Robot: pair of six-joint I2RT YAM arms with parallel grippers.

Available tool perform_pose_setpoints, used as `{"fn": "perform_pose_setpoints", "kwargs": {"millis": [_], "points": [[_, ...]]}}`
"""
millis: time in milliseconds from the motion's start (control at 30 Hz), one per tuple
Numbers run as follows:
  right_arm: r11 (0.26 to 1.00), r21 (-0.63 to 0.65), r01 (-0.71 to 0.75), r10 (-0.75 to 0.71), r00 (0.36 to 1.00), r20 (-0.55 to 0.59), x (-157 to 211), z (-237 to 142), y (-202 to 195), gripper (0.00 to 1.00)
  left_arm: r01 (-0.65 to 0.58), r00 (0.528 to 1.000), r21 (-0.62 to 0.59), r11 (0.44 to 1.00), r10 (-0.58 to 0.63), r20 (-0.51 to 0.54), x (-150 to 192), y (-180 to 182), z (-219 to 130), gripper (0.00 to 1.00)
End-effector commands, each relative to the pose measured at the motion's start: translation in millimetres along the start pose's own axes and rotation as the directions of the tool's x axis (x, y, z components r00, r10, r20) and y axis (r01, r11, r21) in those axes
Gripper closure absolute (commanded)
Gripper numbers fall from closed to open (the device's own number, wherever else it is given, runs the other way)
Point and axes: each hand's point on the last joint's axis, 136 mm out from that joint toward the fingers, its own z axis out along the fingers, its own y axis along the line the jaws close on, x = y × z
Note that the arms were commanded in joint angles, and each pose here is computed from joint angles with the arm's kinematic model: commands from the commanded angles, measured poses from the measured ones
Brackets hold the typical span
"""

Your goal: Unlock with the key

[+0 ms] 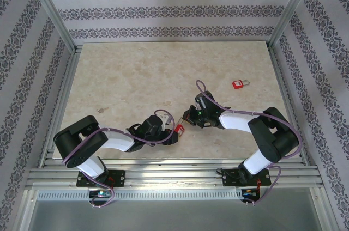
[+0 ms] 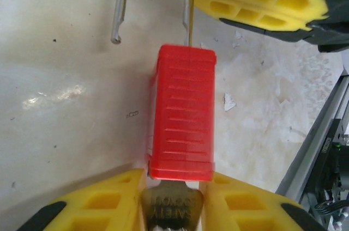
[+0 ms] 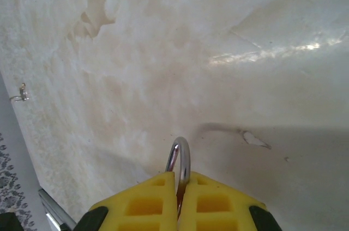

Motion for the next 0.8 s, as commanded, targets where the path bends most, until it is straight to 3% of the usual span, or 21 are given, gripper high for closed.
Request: {"fn": "perform_pose_setpoints", "kwargs": {"millis": [0,433,533,667,767], "points": [[0.989,0.144,0.015,-0.015,1.0,0.005,4.4,-0.4,-38.4,1.0,0.063,0.996,-0.171,0.983,-0.073,-0.049,12.6,36.6,-0.2,0.63],[0.984,0.177,0.032,-0.036,0.999,0.017,0.5,-1.0,-46.9,1.0,0.014,0.999,-0.307,0.952,-0.003,0.036,-24.1,30.7,-39.0,0.45],[0.983,0.18,0.034,-0.037,0.999,0.016,-1.0,-1.8,-49.7,0.83,-0.017,0.998,-0.305,0.952,0.035,0.053,-36.6,16.7,-51.5,0.32],[0.984,0.174,0.04,-0.047,0.998,0.035,-7.0,-10.0,-47.2,0.66,-0.029,0.995,-0.305,0.952,0.058,0.087,-54.1,1.7,-69.2,0.28],[0.983,0.176,0.053,-0.062,0.997,0.048,-15.1,-21.3,-44.2,0.59,-0.026,0.991,-0.312,0.95,0.066,0.118,-68.0,-3.6,-83.6,0.23]]}}
